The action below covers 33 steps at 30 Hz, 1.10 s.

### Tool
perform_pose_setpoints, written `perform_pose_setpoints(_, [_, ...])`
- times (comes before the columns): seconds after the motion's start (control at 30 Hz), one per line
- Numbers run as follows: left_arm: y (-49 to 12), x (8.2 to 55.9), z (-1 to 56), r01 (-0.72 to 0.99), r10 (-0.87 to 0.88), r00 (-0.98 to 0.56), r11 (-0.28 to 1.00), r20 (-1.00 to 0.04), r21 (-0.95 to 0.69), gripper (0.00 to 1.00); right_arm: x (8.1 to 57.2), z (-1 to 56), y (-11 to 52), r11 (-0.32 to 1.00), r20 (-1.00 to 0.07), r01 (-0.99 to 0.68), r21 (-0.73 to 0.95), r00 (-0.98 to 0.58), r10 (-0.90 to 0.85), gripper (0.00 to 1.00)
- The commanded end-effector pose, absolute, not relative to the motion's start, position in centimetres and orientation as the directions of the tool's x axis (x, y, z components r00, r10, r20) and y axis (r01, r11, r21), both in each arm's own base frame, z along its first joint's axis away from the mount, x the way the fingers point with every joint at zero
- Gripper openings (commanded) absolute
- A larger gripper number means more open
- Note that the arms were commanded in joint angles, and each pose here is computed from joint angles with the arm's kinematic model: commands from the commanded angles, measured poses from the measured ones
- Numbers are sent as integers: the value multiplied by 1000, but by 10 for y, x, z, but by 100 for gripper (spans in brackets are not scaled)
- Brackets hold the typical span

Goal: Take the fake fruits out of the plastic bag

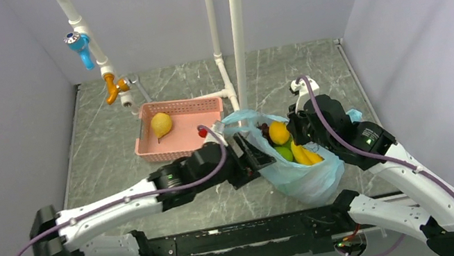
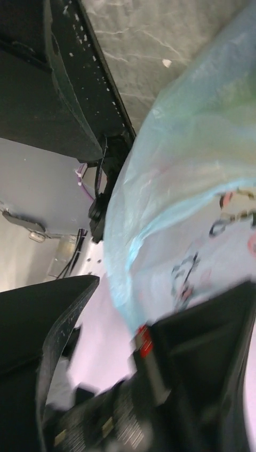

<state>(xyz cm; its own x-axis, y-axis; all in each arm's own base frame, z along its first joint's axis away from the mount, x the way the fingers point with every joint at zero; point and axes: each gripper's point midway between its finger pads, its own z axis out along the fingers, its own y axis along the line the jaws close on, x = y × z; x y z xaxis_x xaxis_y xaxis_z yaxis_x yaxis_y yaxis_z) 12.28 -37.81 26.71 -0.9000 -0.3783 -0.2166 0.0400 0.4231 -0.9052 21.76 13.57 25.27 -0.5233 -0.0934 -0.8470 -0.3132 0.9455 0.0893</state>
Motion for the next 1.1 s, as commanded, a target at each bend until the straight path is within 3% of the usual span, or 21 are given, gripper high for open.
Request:
perform_pose_setpoints(0.0, [-409, 136, 257, -264, -522, -852, 366, 38, -893, 85, 218, 279, 143, 932, -881, -331, 147, -473, -29, 0])
perform_pose_setpoints(0.27, [-443, 160, 234, -320, -586, -809, 380, 42, -868, 85, 213, 282, 138, 932, -884, -328, 157, -467, -16, 0])
perform_pose_setpoints(0.37, [-450, 157, 224, -332, -566, -823, 412, 47, -849, 81, 212, 279, 138, 931, -881, -327, 163, -473, -12, 0])
perform_pose_setpoints(0.6, [-439, 156, 202, -322, -568, -823, 454, 9, -831, 51, 218, 277, 134, 945, -886, -285, 158, -463, 9, 0])
perform_pose_setpoints(0.73, [-426, 153, 195, -279, -553, -832, 478, -38, -833, 45, 224, 277, 124, 967, -888, -204, 150, -459, 41, 0])
perform_pose_setpoints(0.93, [-399, 154, 182, -198, -516, -838, 593, -179, -780, 33, 234, 283, 89, 984, -904, 35, 173, -391, 173, 0])
perform_pose_setpoints(1.07, [-393, 157, 193, -91, -455, -842, 651, -291, -753, 17, 241, 295, 70, 971, -924, 154, 182, -312, 222, 0])
